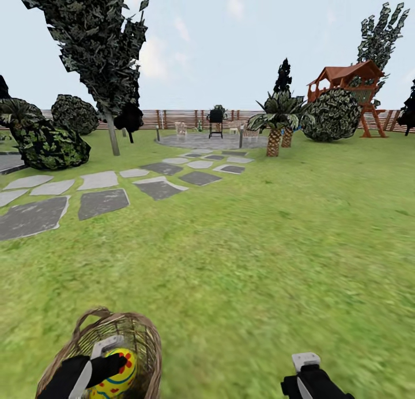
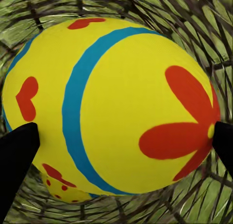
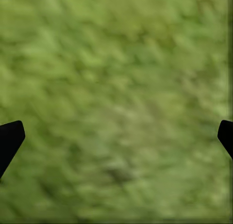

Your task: Take the three Easter eggs out of the wicker basket on the lawn in the garden, then place them on the lawn next to a single tree (choose any tree) so that all three eggs are next to the same tree and none are left in the basket.

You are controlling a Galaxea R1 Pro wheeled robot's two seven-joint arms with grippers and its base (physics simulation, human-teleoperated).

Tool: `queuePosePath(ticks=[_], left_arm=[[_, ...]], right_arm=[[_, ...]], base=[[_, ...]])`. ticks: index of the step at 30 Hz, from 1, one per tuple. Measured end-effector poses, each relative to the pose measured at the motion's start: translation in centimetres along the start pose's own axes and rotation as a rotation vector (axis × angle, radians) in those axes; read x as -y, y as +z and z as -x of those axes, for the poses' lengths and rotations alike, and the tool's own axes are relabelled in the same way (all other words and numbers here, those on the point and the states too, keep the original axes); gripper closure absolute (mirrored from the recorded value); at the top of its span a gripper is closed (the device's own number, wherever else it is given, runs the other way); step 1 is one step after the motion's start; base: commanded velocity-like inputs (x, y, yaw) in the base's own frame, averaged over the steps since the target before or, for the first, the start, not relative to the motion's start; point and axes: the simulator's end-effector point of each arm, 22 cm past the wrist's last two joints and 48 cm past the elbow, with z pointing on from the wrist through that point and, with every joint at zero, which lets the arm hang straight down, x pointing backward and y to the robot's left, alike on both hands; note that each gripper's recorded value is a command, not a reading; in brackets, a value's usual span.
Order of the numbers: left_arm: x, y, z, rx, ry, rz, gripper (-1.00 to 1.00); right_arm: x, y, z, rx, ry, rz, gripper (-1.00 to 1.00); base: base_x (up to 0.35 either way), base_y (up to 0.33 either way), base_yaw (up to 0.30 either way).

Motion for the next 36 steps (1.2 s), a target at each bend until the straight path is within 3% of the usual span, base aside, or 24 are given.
queuePosePath(ticks=[3,5,11,30,36], left_arm=[[-4.9,-1.7,2.8,0.035,0.015,0.070,1.00],[-6.7,-2.6,4.0,0.046,0.017,0.089,1.00],[-4.8,-3.6,4.8,0.042,0.029,0.019,1.00],[-3.6,-6.7,6.8,0.033,0.036,0.016,1.00],[-3.0,-7.6,7.5,0.034,0.031,0.011,1.00]], right_arm=[[0.4,-0.5,0.3,-0.001,0.004,-0.002,-1.00],[0.5,-0.9,0.6,0.000,0.002,-0.004,-1.00],[0.7,-2.1,1.3,0.000,0.002,-0.004,-1.00],[1.2,-5.6,3.3,0.000,-0.002,-0.002,-1.00],[1.3,-6.7,4.0,-0.001,-0.003,-0.001,-1.00]], base=[[0.000,0.000,0.000],[0.000,0.000,0.000],[0.000,0.000,0.000],[0.000,0.000,0.000],[-0.286,0.000,0.000]])
